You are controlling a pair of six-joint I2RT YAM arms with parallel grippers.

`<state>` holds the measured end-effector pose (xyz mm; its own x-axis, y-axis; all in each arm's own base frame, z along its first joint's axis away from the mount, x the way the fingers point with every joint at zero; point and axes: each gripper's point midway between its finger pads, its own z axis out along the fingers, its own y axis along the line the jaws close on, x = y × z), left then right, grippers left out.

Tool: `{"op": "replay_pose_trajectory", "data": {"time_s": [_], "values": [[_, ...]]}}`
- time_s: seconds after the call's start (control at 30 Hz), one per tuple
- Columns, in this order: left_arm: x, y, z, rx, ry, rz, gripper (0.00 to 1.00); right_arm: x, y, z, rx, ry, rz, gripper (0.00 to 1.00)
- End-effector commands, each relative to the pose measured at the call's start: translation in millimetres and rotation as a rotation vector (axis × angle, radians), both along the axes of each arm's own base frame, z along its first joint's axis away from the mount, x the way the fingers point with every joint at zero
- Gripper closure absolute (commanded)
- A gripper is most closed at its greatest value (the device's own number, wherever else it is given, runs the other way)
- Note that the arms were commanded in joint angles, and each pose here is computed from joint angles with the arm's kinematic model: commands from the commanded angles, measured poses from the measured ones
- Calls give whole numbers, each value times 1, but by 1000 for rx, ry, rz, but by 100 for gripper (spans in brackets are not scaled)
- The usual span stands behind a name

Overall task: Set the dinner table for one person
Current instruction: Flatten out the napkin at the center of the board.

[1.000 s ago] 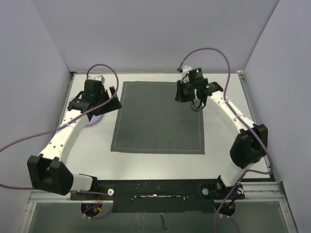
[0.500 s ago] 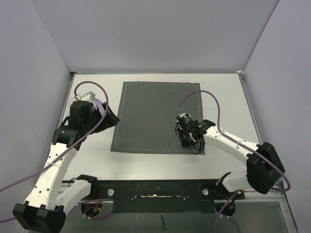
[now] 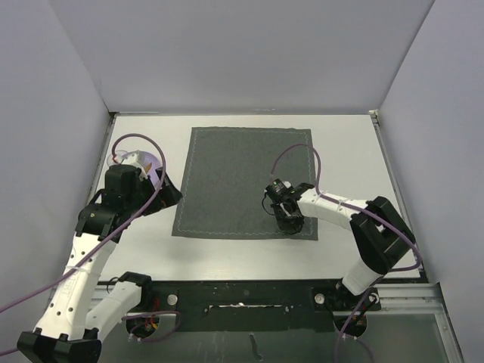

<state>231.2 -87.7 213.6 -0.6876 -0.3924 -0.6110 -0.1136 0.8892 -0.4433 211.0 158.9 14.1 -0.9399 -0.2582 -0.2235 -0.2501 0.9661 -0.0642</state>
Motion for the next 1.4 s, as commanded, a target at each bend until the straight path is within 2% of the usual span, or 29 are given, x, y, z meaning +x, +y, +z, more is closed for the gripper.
{"op": "replay_pose_trajectory", "data": {"time_s": [0.0, 0.23, 0.63, 0.8, 1.07, 1.37], "values": [[7, 7, 25, 28, -70, 13, 2, 17, 3, 2, -43, -49, -23, 100], [7, 13, 35, 60, -81, 20, 2, 6, -19, 7, -213, -24, -71, 100], [10, 15, 60, 74, -123, 19, 2, -31, -40, 31, -285, -11, -102, 100], [7, 15, 61, 78, -121, 18, 2, -29, -43, 36, -302, -25, -106, 100], [4, 19, 62, 88, -127, 28, 2, -3, -32, 63, -221, -170, -80, 100], [2, 21, 63, 95, -132, 30, 2, 10, -28, 32, -241, -91, -64, 100]]}}
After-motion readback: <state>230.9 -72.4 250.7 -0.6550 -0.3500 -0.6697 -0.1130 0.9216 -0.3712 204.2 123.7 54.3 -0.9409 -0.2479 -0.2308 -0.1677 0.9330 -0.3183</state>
